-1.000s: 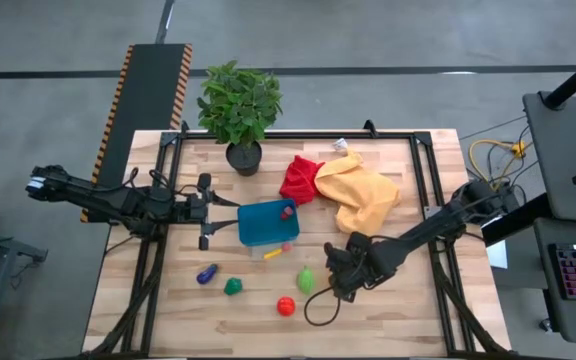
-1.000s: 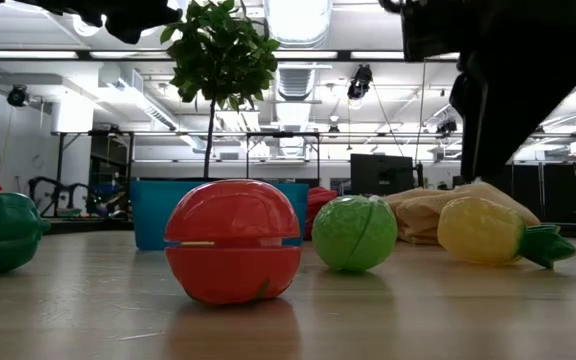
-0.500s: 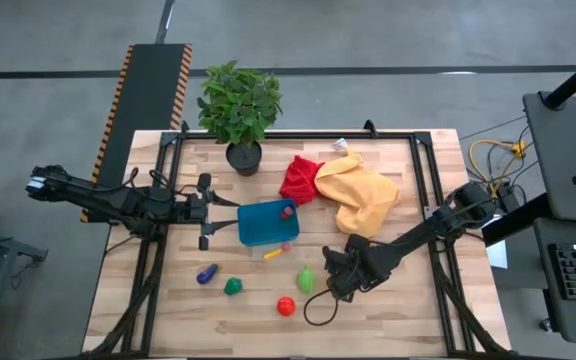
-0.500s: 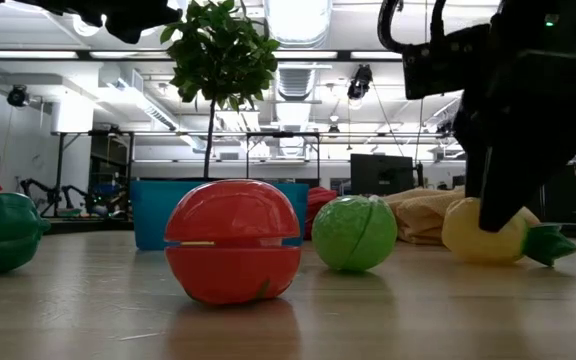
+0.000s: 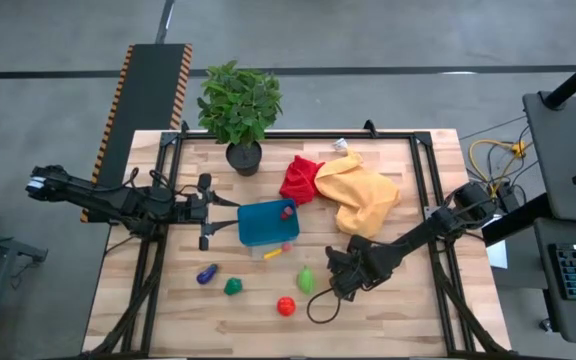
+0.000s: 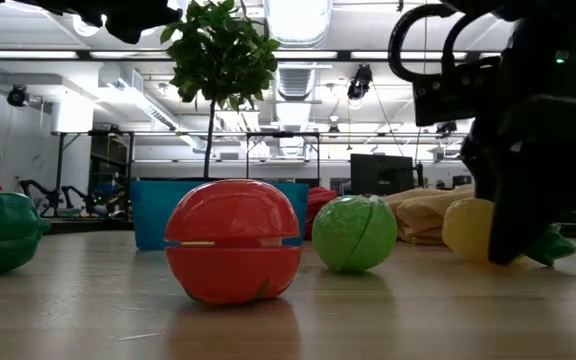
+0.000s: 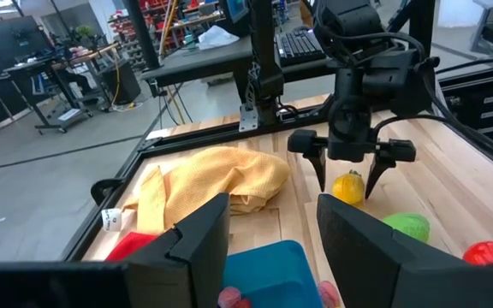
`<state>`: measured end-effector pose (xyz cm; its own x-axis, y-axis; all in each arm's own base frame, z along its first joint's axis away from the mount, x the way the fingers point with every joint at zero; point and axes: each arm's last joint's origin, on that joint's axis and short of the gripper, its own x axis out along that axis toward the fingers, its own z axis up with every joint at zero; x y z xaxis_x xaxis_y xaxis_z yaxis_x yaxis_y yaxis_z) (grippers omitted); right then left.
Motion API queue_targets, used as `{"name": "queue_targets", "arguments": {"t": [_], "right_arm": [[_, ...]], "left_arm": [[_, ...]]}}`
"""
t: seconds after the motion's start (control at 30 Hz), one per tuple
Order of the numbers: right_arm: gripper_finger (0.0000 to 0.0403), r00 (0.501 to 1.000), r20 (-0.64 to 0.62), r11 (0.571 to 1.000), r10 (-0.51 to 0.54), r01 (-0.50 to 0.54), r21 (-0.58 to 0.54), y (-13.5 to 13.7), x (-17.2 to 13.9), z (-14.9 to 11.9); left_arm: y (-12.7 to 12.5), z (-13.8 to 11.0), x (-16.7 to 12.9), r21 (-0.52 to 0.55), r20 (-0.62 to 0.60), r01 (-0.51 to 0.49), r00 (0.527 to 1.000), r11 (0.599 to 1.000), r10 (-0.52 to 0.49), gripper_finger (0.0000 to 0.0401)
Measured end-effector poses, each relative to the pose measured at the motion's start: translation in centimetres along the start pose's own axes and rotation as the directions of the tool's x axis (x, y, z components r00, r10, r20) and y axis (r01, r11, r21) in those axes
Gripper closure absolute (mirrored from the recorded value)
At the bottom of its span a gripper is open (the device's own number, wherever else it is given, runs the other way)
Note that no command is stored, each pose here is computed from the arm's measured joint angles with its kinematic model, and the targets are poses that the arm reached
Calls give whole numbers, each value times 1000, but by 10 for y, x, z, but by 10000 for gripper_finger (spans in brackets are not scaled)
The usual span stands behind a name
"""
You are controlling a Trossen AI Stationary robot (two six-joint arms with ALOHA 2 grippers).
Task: Pick and placing Produce into tupperware
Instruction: Put the yellow pineapple into the blue bin
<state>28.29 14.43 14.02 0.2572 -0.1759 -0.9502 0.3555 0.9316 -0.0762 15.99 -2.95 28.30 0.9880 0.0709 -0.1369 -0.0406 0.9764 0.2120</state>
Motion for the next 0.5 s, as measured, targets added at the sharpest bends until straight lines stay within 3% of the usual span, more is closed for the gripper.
{"name": "queue_targets", "arguments": {"t": [0.5], "right_arm": [[76,1000,-3,1000,-9,9,21,-4,3,1]], "left_arm": [[0,0,0,0,2,0,1000,1000,0,237]]}}
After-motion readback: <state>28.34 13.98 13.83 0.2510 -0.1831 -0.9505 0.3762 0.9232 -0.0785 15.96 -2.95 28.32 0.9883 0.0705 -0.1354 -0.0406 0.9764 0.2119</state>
